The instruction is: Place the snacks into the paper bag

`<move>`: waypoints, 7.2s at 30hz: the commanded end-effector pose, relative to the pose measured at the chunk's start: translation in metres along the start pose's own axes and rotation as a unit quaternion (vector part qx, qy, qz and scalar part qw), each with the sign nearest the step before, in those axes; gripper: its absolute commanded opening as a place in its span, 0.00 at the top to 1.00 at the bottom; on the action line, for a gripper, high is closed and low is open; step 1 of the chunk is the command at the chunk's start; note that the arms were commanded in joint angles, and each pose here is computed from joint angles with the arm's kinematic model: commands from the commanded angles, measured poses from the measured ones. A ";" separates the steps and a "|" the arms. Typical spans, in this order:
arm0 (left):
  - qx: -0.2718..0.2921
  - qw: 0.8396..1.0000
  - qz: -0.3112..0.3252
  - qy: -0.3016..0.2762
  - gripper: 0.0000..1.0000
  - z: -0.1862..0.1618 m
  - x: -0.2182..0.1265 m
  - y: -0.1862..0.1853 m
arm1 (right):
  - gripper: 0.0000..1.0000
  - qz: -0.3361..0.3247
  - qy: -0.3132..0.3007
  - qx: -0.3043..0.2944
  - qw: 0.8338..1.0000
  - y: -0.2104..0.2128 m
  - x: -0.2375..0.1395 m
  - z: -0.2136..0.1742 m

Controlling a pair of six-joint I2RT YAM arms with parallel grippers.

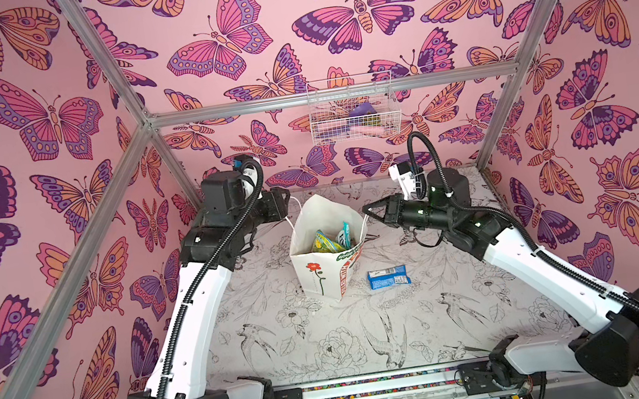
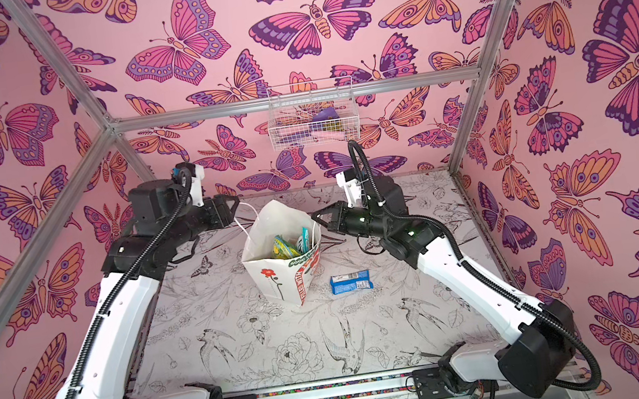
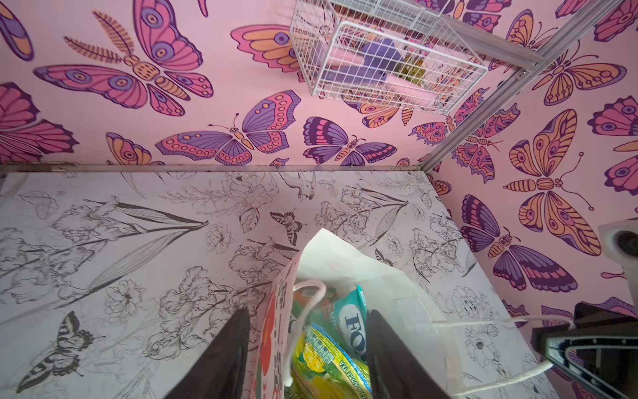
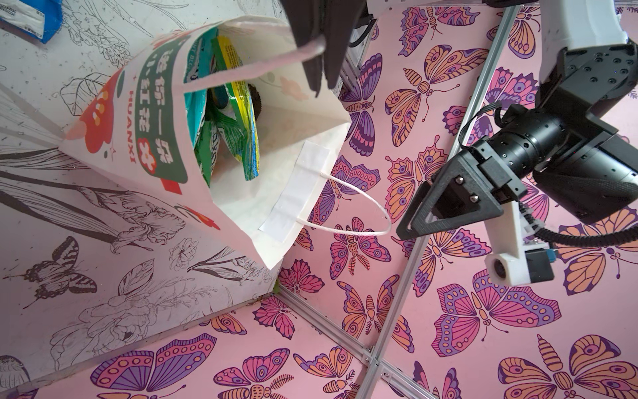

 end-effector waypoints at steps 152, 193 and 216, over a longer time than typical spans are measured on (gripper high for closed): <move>-0.021 0.996 -0.047 -0.079 1.00 -0.034 -0.015 0.042 | 1.00 -0.380 0.216 0.075 0.896 -0.239 -0.001 -0.109; -0.024 0.995 -0.048 -0.079 1.00 -0.033 -0.014 0.043 | 0.94 -0.382 0.236 0.099 0.888 -0.268 0.014 -0.126; -0.024 0.995 -0.050 -0.082 1.00 -0.033 -0.016 0.042 | 1.00 -0.306 0.134 0.051 0.941 -0.191 -0.012 -0.082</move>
Point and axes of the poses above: each gripper's point midway between its finger pads, its own x axis out along the fingers, its own y axis along the line the jaws close on, z = x × y, the point moved 9 cm from there along -x, back along the fingers, and after that the axes turned 3 degrees about -x, right-handed, at the moved point
